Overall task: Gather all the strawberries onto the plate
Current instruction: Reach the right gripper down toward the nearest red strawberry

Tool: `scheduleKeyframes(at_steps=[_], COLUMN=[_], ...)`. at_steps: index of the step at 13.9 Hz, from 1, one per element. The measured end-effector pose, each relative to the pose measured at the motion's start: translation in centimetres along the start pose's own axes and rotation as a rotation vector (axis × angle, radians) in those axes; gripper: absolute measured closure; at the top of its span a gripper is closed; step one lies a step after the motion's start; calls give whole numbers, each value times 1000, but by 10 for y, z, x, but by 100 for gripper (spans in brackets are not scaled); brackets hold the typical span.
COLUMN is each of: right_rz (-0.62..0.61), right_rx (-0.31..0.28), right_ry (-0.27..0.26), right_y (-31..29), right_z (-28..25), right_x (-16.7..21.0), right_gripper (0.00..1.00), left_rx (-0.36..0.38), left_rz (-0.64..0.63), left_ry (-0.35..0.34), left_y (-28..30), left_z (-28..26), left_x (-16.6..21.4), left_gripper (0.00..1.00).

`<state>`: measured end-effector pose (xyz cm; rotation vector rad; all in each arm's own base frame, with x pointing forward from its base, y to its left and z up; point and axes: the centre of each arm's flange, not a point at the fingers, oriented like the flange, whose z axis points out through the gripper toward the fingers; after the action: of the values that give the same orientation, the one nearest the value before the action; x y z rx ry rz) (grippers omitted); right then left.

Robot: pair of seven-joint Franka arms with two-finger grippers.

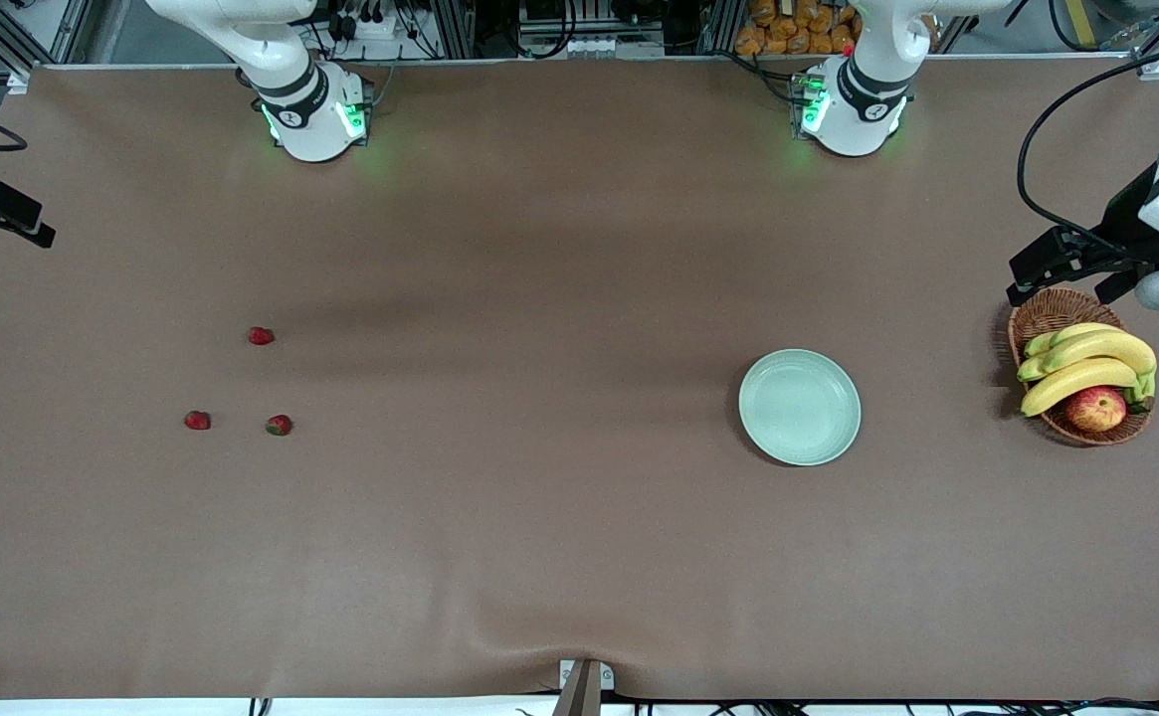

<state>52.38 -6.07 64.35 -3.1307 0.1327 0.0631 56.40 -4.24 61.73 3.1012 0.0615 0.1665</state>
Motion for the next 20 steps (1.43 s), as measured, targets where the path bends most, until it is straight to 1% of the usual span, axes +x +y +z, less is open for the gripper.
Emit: scheduleKeyframes(at_steps=[9, 14, 15, 17, 19, 20], right_rz=[-1, -4, -9, -36, -101, -123], right_rx=[0, -3, -5, -11, -21, -26], right_ry=[-2, -36, -36, -6, 12, 8], right_y=[-1, -3, -6, -22, -63, -82], right_z=[1, 20, 26, 45, 76, 94], right_x=[1, 13, 19, 40, 66, 76], right_gripper=[0, 0, 0, 0, 0, 0], left_rx=[1, 2, 2, 3, 3, 3], left_rz=[0, 1, 0, -1, -2, -2], left_ry=[-10, -22, -23, -24, -25, -25], left_y=[0, 1, 0, -1, -1, -1], left_z=[0, 6, 7, 8, 8, 8], left_x=[-1, 1, 1, 2, 2, 2], left_gripper=[0, 0, 0, 0, 0, 0])
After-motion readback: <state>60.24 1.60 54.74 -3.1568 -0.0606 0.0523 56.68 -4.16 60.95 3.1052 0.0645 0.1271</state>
